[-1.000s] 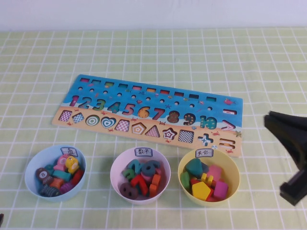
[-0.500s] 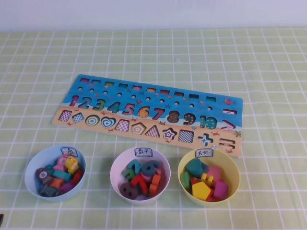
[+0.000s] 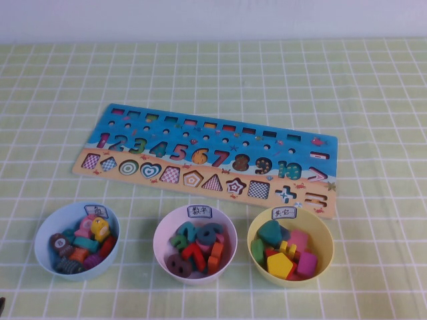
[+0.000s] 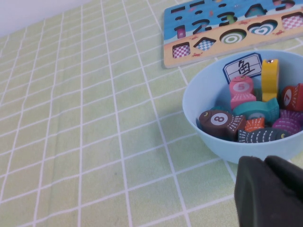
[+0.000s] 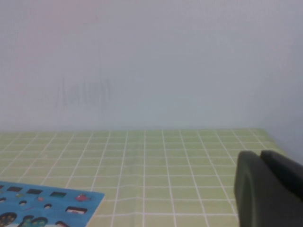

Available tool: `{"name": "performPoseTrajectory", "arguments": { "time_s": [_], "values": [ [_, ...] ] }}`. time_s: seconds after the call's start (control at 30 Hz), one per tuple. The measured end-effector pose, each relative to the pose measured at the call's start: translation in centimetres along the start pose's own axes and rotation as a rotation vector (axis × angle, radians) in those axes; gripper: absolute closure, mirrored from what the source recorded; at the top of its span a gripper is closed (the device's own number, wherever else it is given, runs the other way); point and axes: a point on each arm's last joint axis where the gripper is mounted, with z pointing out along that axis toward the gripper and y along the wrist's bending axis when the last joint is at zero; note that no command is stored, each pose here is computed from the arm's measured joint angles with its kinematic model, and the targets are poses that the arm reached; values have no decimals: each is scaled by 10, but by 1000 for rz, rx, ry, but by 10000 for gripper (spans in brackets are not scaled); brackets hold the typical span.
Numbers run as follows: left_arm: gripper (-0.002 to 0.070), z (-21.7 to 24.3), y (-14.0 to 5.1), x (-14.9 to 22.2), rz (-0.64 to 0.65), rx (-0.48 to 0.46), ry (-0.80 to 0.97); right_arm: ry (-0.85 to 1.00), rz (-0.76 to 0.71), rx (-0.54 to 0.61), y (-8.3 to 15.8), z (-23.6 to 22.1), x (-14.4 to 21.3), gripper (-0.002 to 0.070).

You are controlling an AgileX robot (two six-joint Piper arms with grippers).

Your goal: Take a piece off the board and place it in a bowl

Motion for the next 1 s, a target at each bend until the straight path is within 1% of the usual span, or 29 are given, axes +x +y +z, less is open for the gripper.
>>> {"name": "performPoseTrajectory", "arguments": {
  "time_s": [0.37, 0.4, 0.5, 0.57, 0.6, 0.87, 1.0],
  "values": [
    [680, 0, 0, 0, 0, 0, 0, 20, 10, 6, 0, 0, 5, 692],
    [680, 0, 0, 0, 0, 0, 0, 31, 28, 8, -1, 0, 9, 692],
    [680, 0, 0, 0, 0, 0, 0, 84, 153, 3, 0, 0, 18, 692],
    [680, 0, 0, 0, 0, 0, 0, 166, 236, -5, 2, 0, 26, 692],
    [680, 0, 0, 0, 0, 0, 0, 209, 245, -4, 2, -1, 30, 692],
    [680, 0, 0, 0, 0, 0, 0, 378, 184, 16, 1, -6, 45, 692],
    [680, 0, 0, 0, 0, 0, 0, 397, 165, 37, -1, -7, 47, 692]
  ]
}}
